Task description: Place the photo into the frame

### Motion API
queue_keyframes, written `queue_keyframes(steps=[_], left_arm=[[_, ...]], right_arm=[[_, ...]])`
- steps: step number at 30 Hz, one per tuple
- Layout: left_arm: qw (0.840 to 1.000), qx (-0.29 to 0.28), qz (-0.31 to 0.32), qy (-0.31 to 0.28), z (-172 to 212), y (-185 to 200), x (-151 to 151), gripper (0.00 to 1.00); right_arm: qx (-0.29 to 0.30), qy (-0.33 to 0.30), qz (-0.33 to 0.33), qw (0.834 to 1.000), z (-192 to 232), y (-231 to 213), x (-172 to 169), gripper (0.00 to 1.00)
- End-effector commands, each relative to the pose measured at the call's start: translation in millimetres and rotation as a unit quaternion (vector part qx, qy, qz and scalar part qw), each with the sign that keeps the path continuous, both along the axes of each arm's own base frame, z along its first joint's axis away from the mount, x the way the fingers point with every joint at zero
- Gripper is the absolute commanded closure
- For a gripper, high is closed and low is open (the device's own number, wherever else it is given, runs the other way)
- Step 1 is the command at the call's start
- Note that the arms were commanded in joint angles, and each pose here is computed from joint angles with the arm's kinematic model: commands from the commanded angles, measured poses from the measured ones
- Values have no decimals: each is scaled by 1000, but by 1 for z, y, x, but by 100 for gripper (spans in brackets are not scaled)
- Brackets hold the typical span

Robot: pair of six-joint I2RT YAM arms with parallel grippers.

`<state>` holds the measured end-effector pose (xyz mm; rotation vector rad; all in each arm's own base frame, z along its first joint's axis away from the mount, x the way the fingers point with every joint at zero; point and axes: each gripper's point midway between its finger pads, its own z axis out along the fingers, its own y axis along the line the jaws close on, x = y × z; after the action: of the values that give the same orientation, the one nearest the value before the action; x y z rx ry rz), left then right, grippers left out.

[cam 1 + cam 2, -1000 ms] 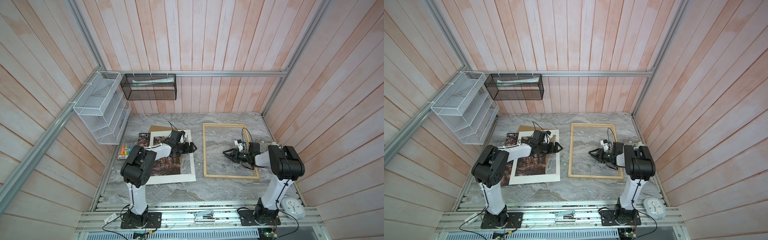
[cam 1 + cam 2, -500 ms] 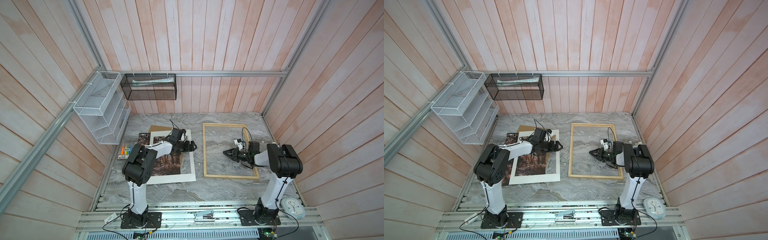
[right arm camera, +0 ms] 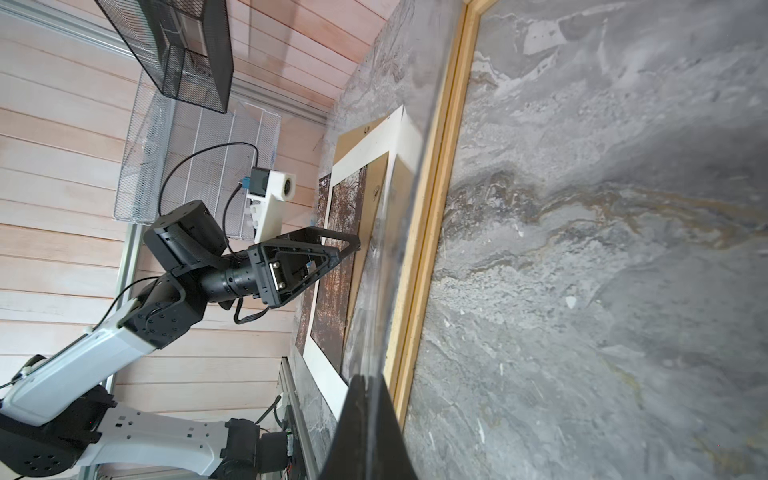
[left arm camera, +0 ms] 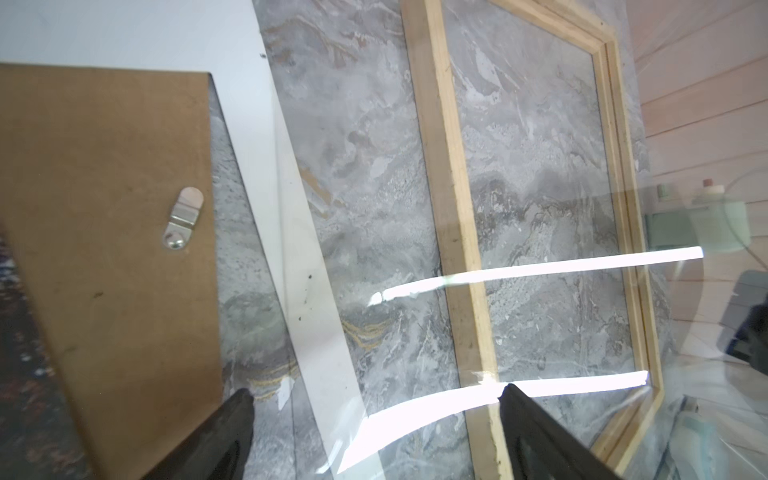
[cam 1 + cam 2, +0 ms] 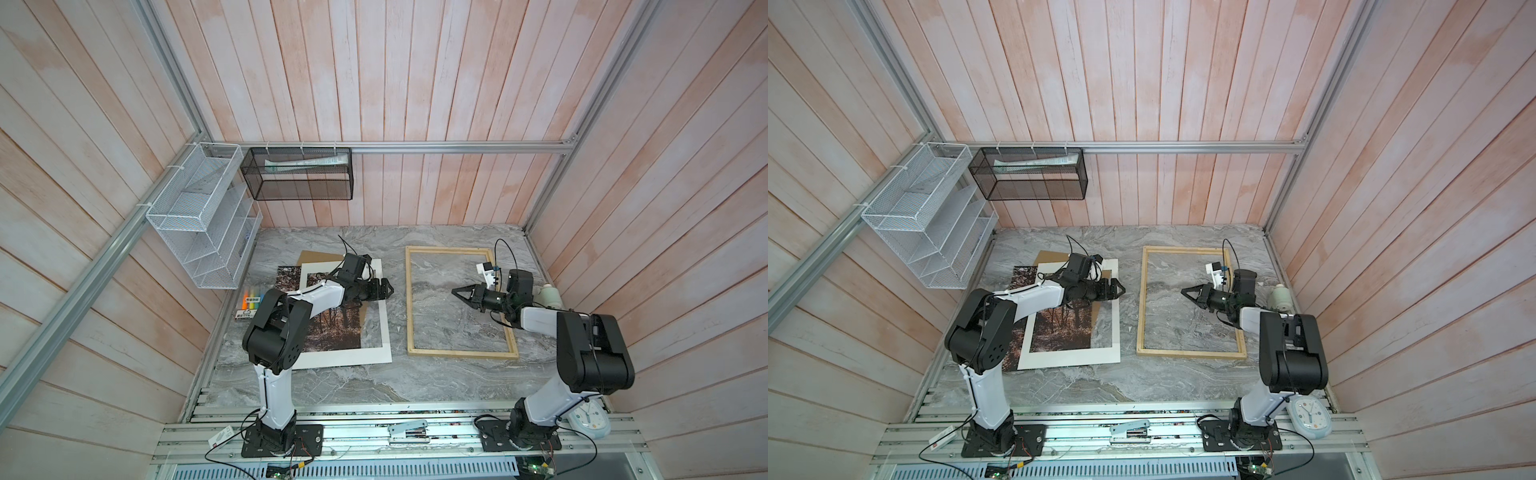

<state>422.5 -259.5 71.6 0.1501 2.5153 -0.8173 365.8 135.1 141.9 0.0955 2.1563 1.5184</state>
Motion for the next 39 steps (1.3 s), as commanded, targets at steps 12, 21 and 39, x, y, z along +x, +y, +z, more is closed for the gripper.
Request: queue_keyframes(steps=[12, 21, 39], left_arm=[[995, 89, 42, -25, 9, -29, 5, 7], [993, 117, 13, -23, -11, -73, 4, 14], [988, 156, 0, -20, -39, -88, 5, 54]], right_arm=[[-33, -117, -114, 986, 160, -80, -4, 100], [-42, -159, -212, 963, 201, -133, -21, 100], [-46, -174, -264, 948, 216, -154, -39, 100]])
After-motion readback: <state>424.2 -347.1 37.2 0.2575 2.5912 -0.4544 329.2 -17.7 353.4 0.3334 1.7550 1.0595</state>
